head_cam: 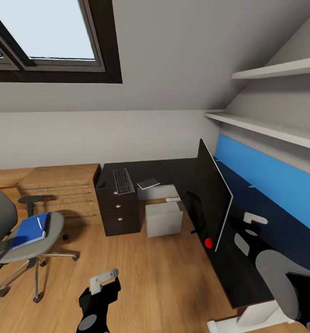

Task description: In the bedroom, organize the workspace by keeping the computer under the desk, ensuring the monitor is on the desk, placing the keyboard on the desk next to the monitor, placing the mouse on the desk next to the keyboard, moving the folder from the swivel chair onto the desk next to the mouse, stacking the notebook on top of the folder with the pen on top of the notebook, and positioning the swivel chair next to the desk.

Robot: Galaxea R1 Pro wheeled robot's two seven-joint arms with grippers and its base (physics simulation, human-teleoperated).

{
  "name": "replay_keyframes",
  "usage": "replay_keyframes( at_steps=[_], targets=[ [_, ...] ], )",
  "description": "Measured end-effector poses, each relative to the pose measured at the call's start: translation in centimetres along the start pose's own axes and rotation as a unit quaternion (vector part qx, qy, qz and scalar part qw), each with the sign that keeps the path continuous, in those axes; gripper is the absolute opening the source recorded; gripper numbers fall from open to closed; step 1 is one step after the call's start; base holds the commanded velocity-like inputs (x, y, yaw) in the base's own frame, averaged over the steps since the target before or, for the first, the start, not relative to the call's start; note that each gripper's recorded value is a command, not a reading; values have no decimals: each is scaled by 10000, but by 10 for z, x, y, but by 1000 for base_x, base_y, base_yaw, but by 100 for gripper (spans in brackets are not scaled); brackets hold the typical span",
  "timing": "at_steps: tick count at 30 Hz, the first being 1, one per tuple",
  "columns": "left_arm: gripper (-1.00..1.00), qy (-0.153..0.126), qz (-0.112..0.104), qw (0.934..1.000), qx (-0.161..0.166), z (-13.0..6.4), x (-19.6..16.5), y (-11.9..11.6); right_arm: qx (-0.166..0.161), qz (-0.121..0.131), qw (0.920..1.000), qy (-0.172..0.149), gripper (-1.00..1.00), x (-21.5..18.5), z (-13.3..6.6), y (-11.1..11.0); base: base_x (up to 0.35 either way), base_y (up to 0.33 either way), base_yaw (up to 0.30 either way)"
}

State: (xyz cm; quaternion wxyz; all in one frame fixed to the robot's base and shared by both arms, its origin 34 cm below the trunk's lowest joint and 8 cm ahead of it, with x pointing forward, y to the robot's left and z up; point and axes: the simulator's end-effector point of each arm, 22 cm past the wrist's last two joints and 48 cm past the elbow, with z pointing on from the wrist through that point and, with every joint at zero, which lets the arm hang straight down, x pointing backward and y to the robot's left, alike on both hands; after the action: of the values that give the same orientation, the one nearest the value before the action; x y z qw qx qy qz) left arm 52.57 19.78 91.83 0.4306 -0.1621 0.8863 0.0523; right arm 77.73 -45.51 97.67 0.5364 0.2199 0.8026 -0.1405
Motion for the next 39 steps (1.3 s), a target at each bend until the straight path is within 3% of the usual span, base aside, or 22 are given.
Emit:
replay_keyframes(
  at_steps=[7,10,22,39],
  targets=[
    [100,11,8,10000,2,0,1,-1,-641,-9,9979,-8,100,0,-2,28,4,0,0],
    [100,9,11,10000,1,0,1,0,-730,-9,9973,-5,100,1,-3,32,0,0,0],
    [100,14,7,10000,1,0,1,0,-987,24,9951,32,100,8,-12,66,0,0,16],
    [100,20,-2,10000,2,0,2,0,-1003,46,9949,41,100,9,-13,69,0,0,264]
  ],
)
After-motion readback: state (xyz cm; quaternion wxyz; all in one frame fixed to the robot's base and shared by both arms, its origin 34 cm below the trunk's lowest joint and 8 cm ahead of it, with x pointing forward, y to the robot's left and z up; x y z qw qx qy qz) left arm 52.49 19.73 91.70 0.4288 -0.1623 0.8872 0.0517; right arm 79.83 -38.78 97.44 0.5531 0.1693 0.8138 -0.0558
